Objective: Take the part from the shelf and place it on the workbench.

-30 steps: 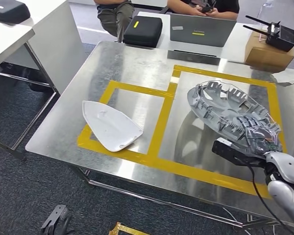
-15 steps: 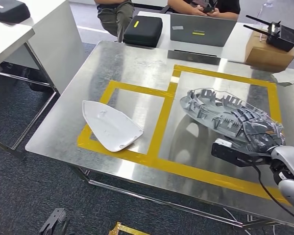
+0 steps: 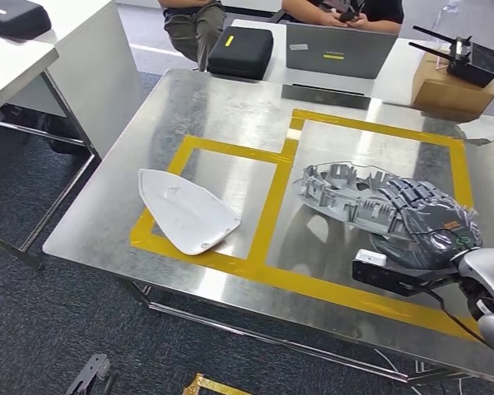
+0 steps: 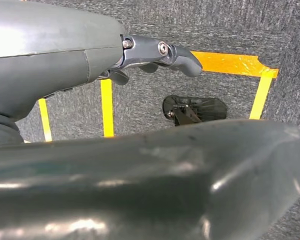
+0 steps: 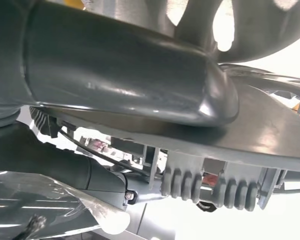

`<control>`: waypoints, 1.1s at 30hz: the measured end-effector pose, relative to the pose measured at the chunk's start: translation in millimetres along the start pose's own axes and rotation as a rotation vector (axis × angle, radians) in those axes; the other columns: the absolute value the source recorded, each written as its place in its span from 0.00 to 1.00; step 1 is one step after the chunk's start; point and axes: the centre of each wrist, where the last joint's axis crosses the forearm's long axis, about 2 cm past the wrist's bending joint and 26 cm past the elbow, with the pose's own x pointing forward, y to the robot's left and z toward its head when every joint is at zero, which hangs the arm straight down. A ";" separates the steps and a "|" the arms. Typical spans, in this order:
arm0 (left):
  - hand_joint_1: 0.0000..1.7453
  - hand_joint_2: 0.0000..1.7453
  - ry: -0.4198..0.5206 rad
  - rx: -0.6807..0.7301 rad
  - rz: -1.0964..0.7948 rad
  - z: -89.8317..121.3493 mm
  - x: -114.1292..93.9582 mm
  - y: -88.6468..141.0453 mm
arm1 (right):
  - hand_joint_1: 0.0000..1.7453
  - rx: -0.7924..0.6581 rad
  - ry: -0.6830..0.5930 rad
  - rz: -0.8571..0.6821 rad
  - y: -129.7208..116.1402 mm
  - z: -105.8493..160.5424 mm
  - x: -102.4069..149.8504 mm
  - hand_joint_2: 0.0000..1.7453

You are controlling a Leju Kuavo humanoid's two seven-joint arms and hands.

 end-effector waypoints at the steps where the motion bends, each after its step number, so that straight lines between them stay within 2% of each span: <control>1: 0.00 0.00 0.000 0.000 0.000 0.0 -0.1 0.1 | 0.00 0.000 -0.001 0.002 -0.1 0.2 0.1 0.00; 8: 0.00 0.00 -0.012 -0.017 0.040 0.3 -3.5 -0.3 | 0.00 -0.025 -0.017 0.108 -5.9 3.0 3.0 0.00; 16: 0.00 0.00 -0.004 -0.012 0.106 2.0 -14.0 -0.5 | 0.00 -0.045 -0.034 0.250 -29.2 6.9 1.7 0.00; 22: 0.00 0.00 0.020 0.031 0.154 6.3 -26.1 2.9 | 0.00 0.017 -0.060 0.355 -51.4 7.2 -7.5 0.00; 30: 0.00 0.00 0.021 0.016 0.165 8.0 -31.7 3.3 | 0.00 0.113 -0.131 0.375 -70.1 0.5 -9.0 0.00; 33: 0.00 0.00 0.024 0.011 0.165 8.4 -32.9 3.3 | 0.00 0.080 -0.117 0.378 -72.2 -0.4 -8.9 0.00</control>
